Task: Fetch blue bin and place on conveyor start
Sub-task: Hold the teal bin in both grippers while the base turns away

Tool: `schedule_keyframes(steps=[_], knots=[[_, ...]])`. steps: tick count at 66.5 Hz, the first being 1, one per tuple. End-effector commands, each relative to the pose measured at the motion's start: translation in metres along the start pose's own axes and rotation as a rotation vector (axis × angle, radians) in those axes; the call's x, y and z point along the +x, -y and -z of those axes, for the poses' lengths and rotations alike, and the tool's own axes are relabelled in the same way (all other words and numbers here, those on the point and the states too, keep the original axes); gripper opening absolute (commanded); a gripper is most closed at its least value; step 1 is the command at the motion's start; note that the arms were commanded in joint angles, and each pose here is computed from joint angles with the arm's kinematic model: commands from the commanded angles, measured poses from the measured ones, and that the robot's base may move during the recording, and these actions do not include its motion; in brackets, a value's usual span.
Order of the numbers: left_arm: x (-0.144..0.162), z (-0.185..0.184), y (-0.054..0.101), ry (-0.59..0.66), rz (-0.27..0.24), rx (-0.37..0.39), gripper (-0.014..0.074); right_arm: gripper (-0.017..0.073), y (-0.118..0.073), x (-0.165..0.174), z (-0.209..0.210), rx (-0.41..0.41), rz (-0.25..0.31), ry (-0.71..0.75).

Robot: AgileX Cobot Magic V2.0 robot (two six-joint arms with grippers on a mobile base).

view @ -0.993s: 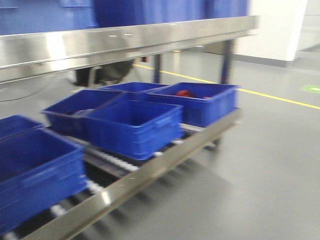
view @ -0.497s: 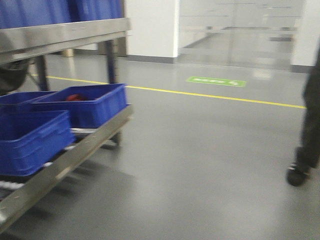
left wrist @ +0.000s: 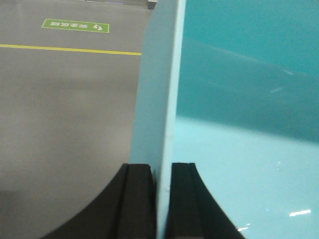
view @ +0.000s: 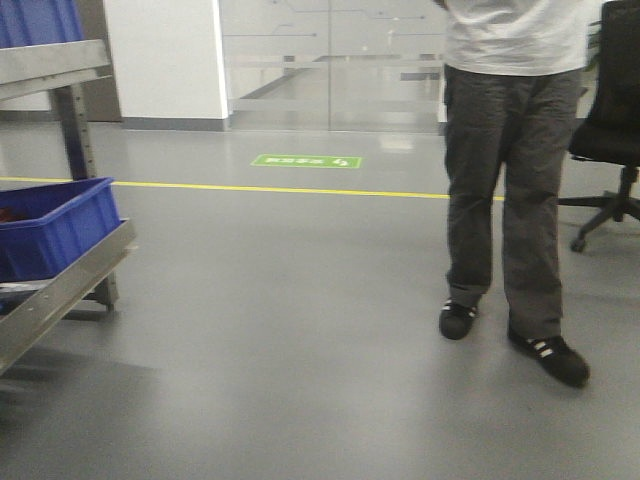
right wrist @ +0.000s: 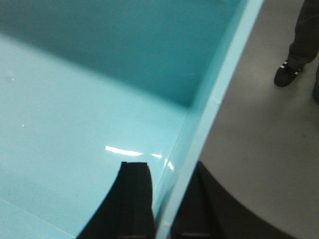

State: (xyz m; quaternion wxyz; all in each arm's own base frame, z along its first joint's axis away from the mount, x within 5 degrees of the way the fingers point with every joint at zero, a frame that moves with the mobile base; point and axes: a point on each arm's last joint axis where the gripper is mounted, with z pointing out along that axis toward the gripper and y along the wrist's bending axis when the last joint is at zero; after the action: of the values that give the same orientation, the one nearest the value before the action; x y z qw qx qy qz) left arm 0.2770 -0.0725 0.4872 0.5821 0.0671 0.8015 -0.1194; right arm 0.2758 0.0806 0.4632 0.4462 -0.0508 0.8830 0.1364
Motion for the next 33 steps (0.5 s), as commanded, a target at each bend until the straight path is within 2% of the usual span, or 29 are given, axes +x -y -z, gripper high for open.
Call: schedule_keyframes(steps=[1,33], knots=[[-0.0098,0.0061,0.0008,0.085,0.012,0.008,-0.0111,-0.0151,0.0011,-0.005,0.0096,0.009,0.041,0.05],[-0.0098,0.0061,0.0008,0.085,0.012,0.008,-0.0111,-0.0151,0.0011,-0.005,0.0096,0.009,0.041,0.05]])
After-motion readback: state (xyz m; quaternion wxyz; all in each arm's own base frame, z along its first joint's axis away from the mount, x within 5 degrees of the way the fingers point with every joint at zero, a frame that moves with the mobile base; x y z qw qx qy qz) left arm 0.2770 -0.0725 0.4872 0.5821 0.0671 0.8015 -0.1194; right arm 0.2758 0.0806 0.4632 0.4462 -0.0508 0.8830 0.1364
